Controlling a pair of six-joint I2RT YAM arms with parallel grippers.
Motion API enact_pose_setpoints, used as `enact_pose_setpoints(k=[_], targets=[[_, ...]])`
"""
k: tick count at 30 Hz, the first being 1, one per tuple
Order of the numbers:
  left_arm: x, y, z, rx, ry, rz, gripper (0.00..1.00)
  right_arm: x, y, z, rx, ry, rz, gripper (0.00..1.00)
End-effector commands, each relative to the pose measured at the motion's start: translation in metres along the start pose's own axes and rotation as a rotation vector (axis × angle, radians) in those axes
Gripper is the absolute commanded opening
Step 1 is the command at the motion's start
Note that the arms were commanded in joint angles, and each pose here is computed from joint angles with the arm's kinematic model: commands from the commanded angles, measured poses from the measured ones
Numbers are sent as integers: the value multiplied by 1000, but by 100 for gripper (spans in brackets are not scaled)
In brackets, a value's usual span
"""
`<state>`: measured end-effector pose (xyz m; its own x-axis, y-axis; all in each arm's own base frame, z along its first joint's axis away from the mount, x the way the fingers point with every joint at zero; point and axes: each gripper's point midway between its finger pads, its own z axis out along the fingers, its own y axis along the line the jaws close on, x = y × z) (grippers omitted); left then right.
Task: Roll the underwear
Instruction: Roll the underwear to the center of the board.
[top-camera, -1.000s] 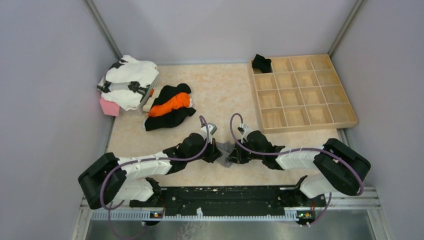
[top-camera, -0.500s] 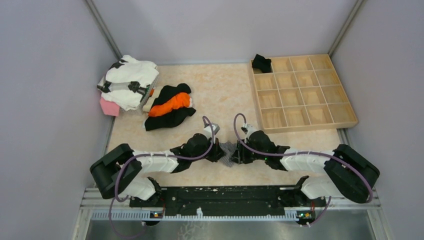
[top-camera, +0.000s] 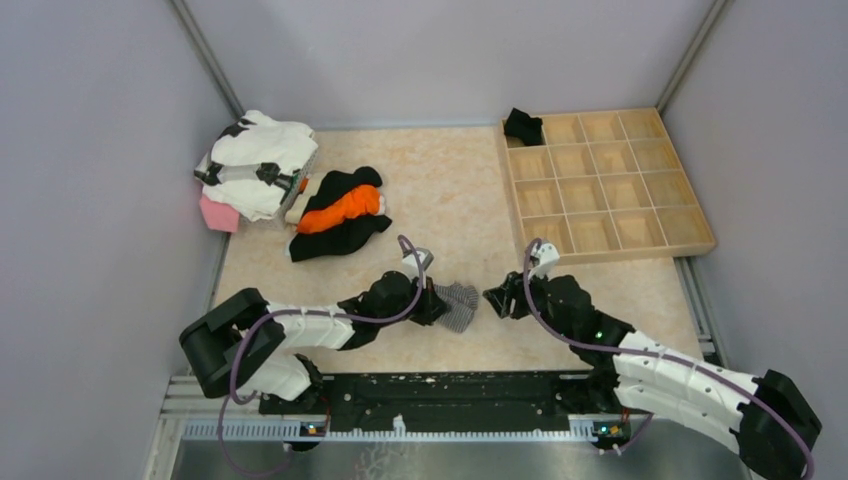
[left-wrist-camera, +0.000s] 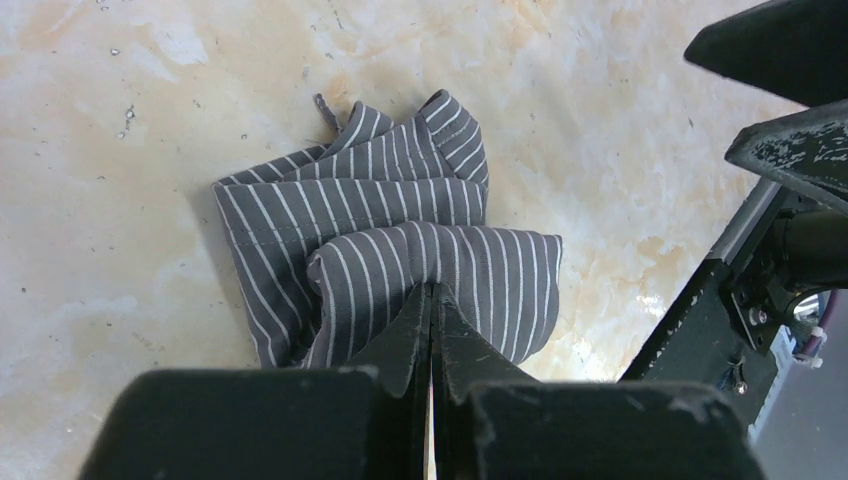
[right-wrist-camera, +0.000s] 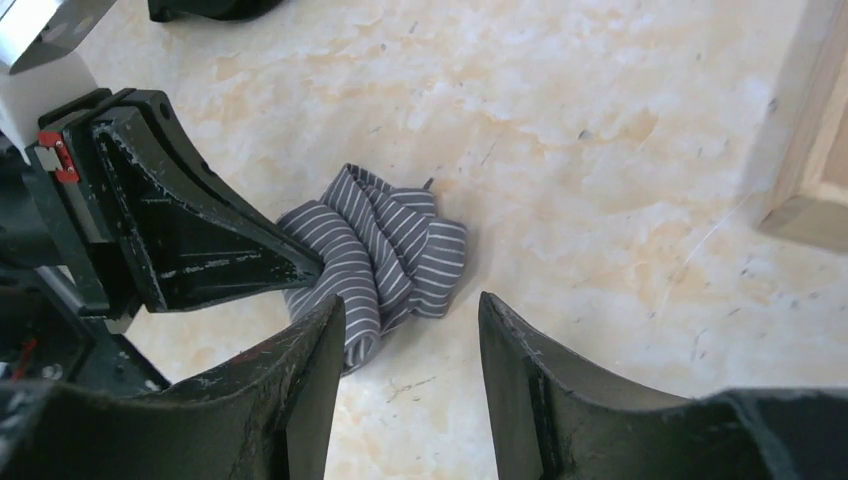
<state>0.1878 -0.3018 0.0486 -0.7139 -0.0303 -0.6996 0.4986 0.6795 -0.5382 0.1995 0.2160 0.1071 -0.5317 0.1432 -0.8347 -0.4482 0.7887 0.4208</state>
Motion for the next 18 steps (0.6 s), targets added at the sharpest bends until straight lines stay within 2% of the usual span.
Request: enact_pose_setpoints(k=[1,8,13,18], targets=[[58,50,-12,-182,178,-5,0,-44,6,-1,-46,-191,-217,51],[65,64,-2,-256,210,-14,0,-49,42,3,-200,-220,-559,56],[75,72,3,-293,249,-32,0,-19,65,9,-248,-138,-864,60],[81,74,4,-296,265,-43,0,16,77,12,-326,-57,-1055,60]])
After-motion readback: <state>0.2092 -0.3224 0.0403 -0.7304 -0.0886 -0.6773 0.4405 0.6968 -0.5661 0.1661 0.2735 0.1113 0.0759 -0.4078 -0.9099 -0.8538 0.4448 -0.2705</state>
